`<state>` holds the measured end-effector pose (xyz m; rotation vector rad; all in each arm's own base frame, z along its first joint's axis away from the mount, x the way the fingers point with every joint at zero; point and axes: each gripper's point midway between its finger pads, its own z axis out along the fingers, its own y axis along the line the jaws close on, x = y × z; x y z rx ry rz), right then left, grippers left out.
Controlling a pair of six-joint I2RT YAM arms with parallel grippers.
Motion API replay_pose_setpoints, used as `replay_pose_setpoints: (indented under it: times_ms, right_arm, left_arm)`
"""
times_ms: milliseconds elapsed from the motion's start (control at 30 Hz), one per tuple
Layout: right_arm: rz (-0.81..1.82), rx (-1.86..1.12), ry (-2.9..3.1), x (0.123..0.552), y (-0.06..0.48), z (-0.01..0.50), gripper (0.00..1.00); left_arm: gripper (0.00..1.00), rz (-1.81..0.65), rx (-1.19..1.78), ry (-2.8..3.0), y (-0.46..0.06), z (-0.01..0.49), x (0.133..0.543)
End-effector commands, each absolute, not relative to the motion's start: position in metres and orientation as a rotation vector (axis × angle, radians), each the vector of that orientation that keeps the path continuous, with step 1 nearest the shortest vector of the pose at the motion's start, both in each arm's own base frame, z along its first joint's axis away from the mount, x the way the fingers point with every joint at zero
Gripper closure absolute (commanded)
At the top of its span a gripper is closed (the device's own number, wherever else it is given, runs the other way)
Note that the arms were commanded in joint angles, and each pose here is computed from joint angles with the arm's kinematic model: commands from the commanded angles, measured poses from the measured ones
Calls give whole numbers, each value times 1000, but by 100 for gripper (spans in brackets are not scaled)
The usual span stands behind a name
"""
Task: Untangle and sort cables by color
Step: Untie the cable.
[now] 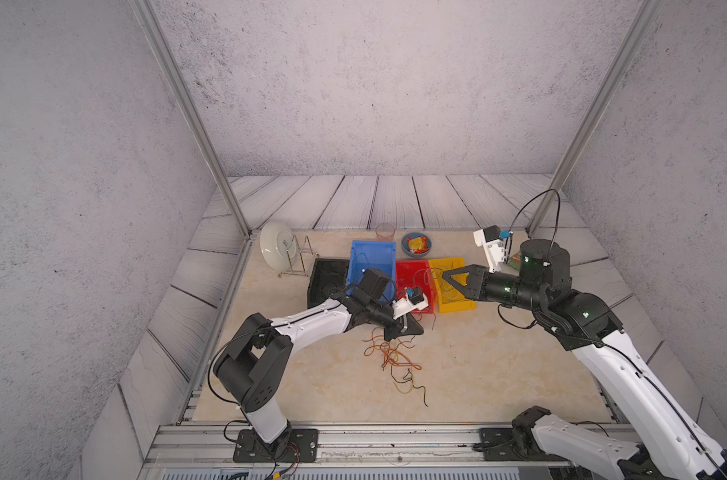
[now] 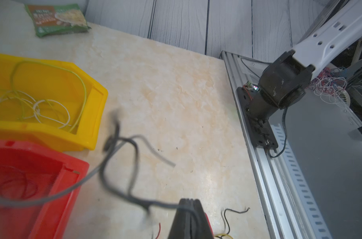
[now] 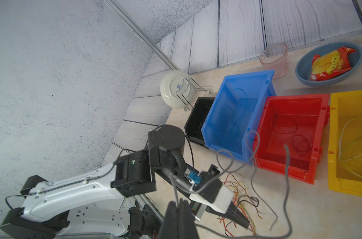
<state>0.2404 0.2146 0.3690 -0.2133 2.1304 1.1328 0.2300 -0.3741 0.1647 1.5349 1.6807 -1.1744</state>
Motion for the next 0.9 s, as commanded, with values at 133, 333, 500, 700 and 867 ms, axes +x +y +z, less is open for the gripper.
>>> replay_pose_setpoints:
  times_ms: [133, 333, 500, 700, 867]
  right_arm:
    - [968, -262, 2310, 235, 202, 310, 100]
    - [934, -306, 2268, 241, 203, 313, 100]
    - [948, -363, 2247, 248, 211, 330, 100]
    - [1005, -418, 2071, 255, 221, 391, 100]
    - [998, -473, 2000, 262, 227, 417, 100]
  left_arm:
    - [100, -1147, 1414, 1711, -325, 216, 259]
    - [100, -1134, 1505, 1739, -304, 205, 237]
    - [100, -1136, 1532, 1772, -295, 184, 223]
    - [41, -1088, 1609, 1768, -285, 161, 213]
    - [13, -1066, 1655, 1757, -276, 182, 205]
